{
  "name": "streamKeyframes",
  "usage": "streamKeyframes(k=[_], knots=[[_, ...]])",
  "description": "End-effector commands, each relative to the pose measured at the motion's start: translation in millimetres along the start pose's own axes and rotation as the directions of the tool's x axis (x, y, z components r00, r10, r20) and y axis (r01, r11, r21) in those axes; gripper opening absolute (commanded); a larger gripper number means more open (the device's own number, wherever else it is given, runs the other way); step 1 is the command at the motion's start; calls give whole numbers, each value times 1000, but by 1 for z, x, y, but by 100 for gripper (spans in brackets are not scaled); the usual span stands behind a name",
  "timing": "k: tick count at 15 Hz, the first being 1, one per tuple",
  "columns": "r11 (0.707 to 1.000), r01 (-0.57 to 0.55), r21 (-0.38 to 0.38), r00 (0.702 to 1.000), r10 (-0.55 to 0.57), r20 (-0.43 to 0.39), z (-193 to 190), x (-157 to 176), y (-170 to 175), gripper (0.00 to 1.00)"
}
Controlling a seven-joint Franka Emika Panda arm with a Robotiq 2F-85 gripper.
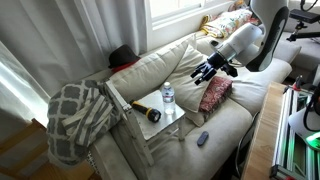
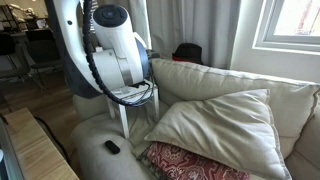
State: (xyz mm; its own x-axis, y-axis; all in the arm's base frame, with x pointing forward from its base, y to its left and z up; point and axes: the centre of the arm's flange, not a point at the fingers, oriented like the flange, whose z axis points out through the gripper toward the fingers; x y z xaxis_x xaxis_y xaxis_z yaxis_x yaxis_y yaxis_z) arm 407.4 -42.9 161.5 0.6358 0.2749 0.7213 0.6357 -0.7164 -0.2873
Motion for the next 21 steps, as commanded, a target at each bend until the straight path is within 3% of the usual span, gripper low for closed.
streamKeyframes(k=[1,5,8,13,16,18,21], knots=[[1000,-22,-2,991,22,130,-12,18,-23,100],[999,40,34,970,-47,238,-15,26,-41,100],[996,78,31,959,-84,272,-26,36,-54,100],[976,216,27,942,-215,258,-64,60,-73,100],[952,306,16,913,-298,277,-81,69,-78,100],[957,286,40,928,-287,236,-70,68,-67,100],[953,302,25,926,-300,231,-78,74,-70,100]])
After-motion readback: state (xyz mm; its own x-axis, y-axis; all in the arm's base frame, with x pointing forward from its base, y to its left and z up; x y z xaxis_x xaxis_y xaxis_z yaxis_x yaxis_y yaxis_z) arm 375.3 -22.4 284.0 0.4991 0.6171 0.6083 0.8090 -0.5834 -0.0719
